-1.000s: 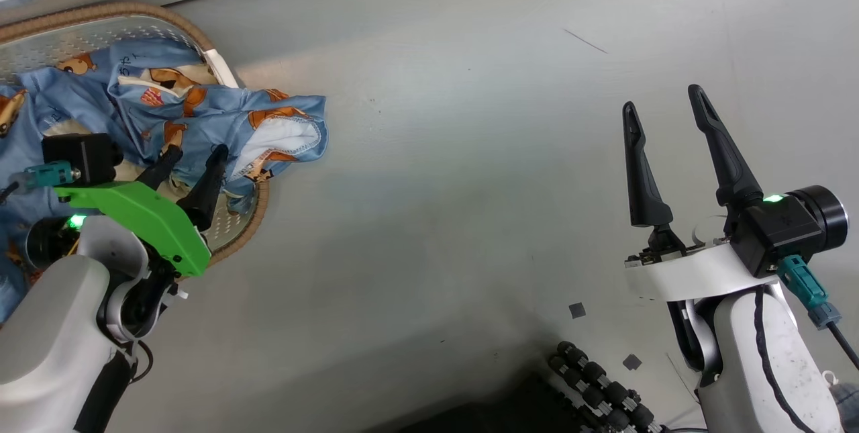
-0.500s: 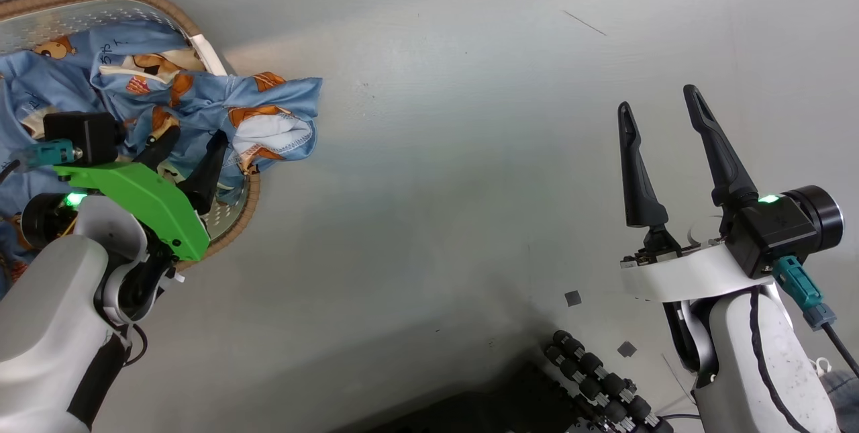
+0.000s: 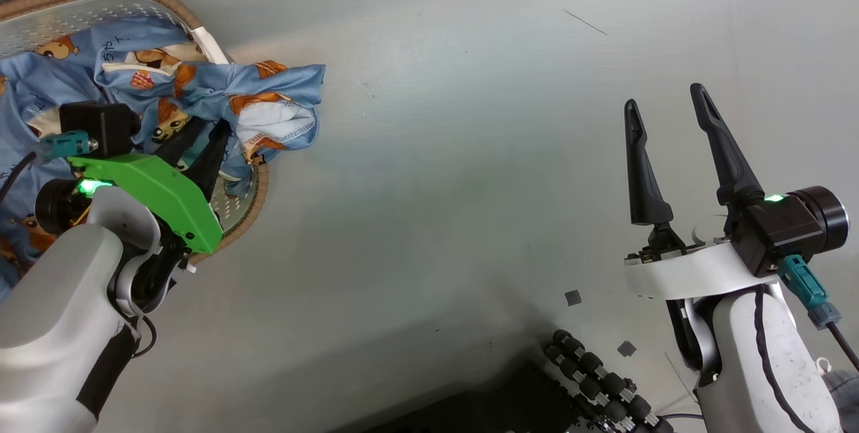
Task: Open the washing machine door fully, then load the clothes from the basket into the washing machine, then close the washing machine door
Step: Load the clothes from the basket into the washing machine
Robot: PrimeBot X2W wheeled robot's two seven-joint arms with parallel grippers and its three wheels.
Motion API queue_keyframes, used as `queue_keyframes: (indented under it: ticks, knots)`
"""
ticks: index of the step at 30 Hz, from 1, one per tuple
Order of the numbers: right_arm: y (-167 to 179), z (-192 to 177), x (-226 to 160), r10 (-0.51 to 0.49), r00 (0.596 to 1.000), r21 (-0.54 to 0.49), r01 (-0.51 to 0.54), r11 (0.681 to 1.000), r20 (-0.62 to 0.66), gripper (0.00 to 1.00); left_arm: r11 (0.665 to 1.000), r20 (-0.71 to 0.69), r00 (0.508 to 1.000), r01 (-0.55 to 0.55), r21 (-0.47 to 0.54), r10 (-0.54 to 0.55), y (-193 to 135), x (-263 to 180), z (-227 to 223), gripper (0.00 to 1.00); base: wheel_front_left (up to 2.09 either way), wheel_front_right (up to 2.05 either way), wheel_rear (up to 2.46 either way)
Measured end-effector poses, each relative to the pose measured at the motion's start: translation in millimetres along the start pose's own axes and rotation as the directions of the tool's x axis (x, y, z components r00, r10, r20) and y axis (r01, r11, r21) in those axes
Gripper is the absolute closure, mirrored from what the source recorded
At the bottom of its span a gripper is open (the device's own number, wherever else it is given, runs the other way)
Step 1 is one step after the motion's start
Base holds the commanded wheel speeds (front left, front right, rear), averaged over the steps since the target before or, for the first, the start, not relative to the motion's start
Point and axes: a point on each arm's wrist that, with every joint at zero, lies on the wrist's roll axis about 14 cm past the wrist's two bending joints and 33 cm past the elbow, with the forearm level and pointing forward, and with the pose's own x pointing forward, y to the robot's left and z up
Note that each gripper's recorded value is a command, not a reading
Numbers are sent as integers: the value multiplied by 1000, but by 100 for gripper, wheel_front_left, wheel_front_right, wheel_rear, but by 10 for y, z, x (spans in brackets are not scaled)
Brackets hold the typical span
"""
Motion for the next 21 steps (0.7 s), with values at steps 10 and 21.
queue_keyframes:
  ticks: [10, 21]
  knots:
    - [-2, -3, 14, -1, 1000, 1, 1, 1000, 1, 0, 1000, 11, 1000, 11, 7, -11, -17, 7, 0, 100, 0, 0, 0]
    - [24, -11, 33, 7, 1000, 4, -7, 1000, 2, 0, 1000, 30, 1000, 6, 17, -7, 23, -9, 30, 100, 0, 0, 0]
